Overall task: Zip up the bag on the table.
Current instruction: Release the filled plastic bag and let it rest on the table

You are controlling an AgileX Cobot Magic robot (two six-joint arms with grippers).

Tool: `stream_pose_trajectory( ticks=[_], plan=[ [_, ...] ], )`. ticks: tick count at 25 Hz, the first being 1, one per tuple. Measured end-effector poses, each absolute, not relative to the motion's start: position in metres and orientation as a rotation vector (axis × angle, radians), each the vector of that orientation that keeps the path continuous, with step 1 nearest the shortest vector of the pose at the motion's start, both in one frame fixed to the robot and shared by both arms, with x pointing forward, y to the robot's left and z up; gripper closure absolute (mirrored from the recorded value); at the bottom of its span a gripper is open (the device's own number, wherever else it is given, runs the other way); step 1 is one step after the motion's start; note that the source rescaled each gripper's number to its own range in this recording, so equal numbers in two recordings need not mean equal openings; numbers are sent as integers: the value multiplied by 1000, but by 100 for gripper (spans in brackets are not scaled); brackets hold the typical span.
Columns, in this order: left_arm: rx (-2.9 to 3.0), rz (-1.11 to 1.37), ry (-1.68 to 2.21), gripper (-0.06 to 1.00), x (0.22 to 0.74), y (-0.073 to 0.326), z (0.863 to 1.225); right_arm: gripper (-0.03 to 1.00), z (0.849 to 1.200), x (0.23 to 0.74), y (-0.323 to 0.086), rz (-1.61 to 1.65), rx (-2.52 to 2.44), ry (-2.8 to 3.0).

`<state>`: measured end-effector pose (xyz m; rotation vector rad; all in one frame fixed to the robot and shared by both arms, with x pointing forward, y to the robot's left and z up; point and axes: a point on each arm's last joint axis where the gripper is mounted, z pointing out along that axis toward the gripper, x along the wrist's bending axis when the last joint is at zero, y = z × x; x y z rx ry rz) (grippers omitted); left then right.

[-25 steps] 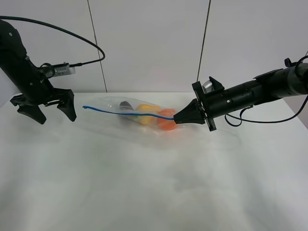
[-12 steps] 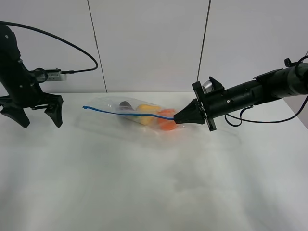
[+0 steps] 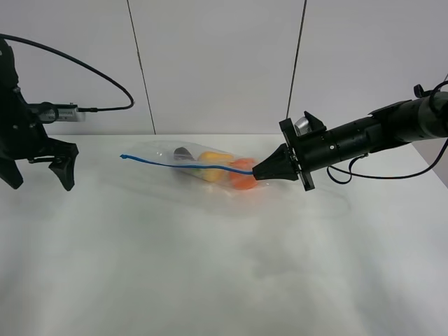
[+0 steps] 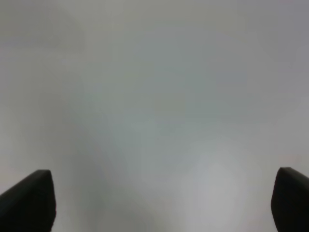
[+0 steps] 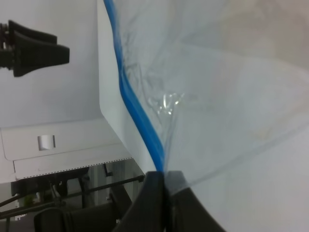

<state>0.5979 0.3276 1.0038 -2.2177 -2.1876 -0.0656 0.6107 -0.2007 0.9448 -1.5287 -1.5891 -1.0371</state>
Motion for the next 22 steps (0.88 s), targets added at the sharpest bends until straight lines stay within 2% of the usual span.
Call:
stream_pose_trajectory(
  ticks=[7,14,17,22],
  plan=[
    [-2196,-55,-2197,-6,539,324,1019,97,945,611,-201,-1037,-1528,-1589],
    [-2193,-130,-2266,-6,441,318,1037,97,945,611,-201,-1038,-1526,-1591],
    [-2231,-227,-2315,-6,399,314,1039,97,945,611,-201,-1038,-1526,-1591],
    [-2313,-530,-2410,-6,342,311,1042,97,945,611,-201,-1039,-1526,-1592]
  ],
)
